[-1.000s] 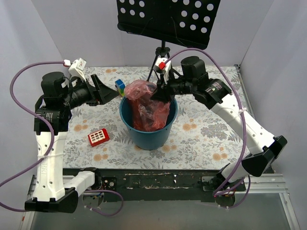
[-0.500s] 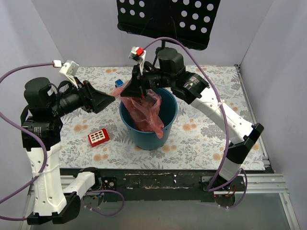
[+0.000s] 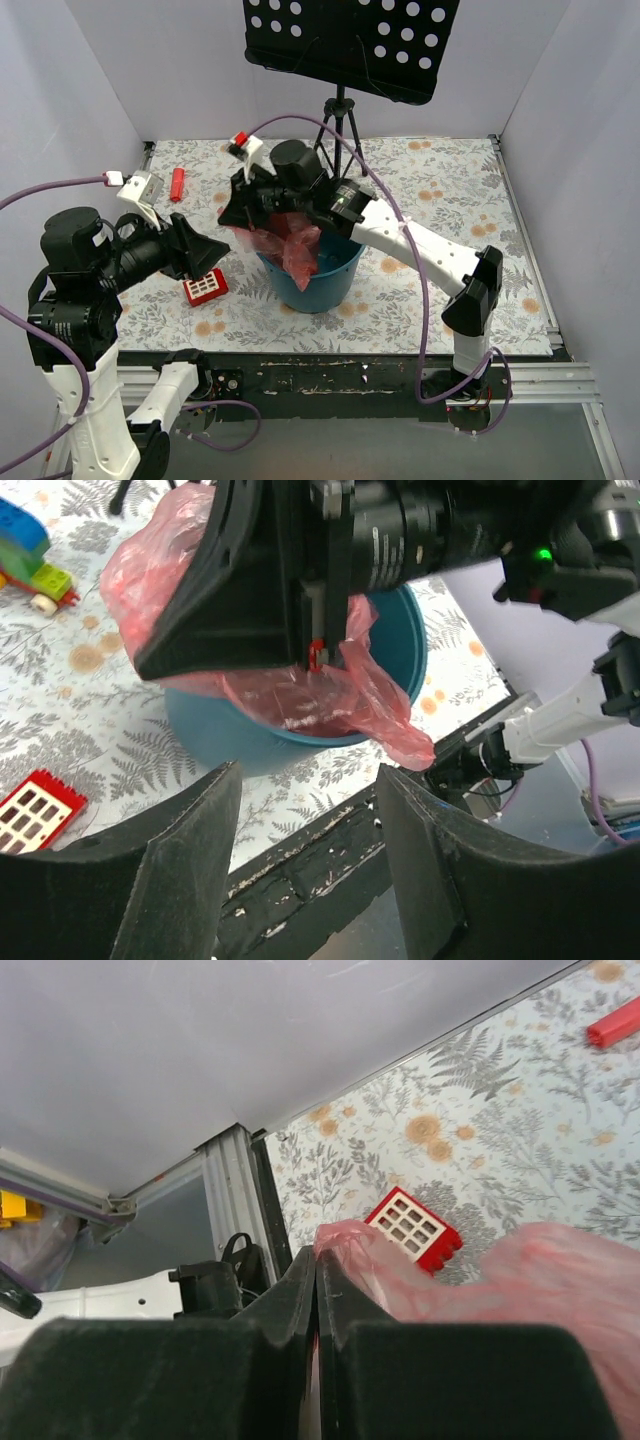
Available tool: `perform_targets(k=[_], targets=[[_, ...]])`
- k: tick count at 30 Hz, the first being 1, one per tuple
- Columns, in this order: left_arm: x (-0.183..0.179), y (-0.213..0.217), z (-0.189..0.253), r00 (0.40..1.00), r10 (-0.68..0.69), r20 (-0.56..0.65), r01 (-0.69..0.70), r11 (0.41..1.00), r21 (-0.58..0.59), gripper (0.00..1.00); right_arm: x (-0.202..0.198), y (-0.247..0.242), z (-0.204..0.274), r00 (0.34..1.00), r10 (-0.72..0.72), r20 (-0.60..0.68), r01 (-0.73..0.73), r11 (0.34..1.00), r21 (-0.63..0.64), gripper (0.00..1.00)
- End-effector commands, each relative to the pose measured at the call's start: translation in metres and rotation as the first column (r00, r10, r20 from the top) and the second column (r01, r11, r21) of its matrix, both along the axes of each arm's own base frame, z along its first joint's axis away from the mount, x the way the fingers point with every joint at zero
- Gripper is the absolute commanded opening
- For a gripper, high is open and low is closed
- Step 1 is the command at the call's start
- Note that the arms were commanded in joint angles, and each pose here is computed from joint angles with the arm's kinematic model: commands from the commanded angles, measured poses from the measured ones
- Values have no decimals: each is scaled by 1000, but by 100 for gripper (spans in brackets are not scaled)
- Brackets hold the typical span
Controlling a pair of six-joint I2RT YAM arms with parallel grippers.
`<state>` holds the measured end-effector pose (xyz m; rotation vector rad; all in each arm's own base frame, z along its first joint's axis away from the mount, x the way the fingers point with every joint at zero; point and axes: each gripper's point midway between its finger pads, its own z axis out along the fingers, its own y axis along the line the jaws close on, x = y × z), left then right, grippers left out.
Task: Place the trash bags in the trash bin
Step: Place the trash bag in the trash bin.
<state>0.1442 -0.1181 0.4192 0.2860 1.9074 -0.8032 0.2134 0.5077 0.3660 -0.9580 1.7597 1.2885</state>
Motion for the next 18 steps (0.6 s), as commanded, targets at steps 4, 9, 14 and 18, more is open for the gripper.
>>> perform_targets(k=[4,9,14,18], targets=[[12,27,-8,984,178,-16,-176,982,73,55,-17,21,-32,997,68,36,-65,996,-67,58],[40,60,-10,924,381,25,-382,917,113,61,-21,-9,-10,965,219,146,-211,975,-65,82],[65,56,-30,928,371,-45,-365,926,96,72,-28,-47,30,875,283,392,-278,958,-72,85],[72,14,-39,979,135,-154,-146,987,-63,76,-43,-67,64,812,294,504,-314,948,-47,86]])
